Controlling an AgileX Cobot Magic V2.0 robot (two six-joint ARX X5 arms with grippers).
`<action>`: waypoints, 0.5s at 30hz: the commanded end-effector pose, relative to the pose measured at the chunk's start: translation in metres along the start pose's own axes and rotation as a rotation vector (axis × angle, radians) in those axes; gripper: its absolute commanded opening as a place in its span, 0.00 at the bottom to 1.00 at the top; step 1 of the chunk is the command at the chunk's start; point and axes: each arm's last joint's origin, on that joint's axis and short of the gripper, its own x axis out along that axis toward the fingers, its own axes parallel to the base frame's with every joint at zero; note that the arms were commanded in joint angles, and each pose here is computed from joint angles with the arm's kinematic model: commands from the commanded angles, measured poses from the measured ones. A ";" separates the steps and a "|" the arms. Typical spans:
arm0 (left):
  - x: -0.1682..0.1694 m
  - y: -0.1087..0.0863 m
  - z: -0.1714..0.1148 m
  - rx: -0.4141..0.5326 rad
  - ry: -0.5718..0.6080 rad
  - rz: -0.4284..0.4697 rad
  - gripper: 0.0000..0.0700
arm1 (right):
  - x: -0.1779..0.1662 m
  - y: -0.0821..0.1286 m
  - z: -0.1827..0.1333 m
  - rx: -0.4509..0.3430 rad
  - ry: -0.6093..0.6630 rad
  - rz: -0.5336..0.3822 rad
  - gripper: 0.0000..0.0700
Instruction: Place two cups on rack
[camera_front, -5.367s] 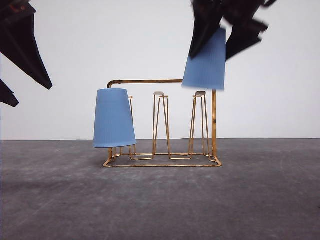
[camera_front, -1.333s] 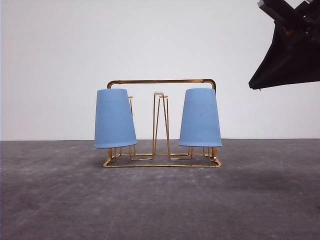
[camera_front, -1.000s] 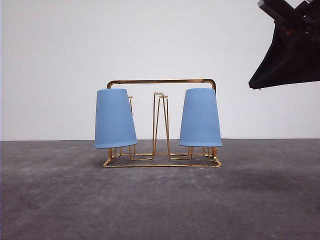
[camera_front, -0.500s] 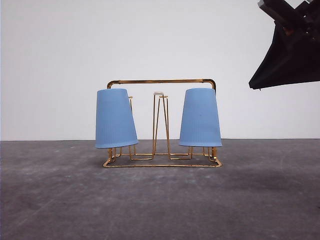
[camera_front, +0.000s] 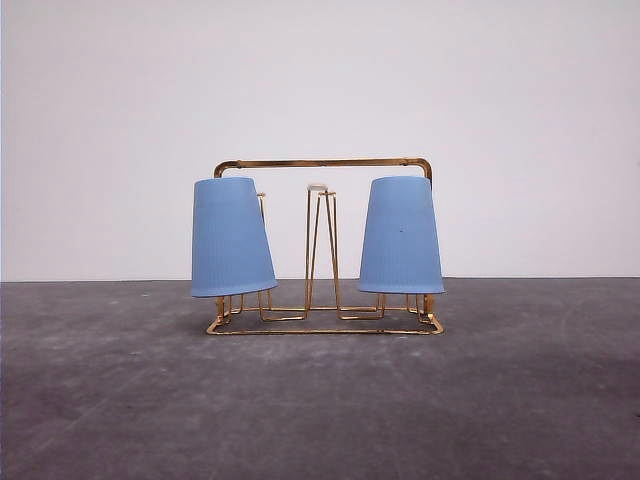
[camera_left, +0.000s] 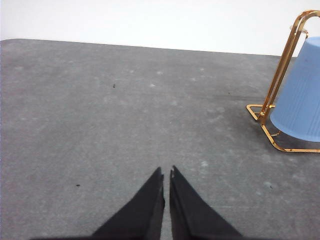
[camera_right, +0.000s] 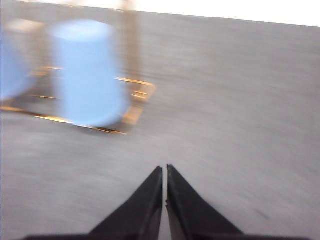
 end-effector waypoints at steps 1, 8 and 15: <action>0.001 0.001 -0.005 0.013 0.017 0.003 0.00 | -0.006 -0.007 -0.009 0.007 -0.048 -0.072 0.01; 0.001 0.001 -0.005 0.013 0.017 0.003 0.00 | -0.016 -0.024 -0.042 0.044 -0.194 -0.208 0.01; 0.001 0.001 -0.005 0.013 0.017 0.004 0.00 | -0.015 -0.027 -0.053 0.041 -0.235 -0.209 0.01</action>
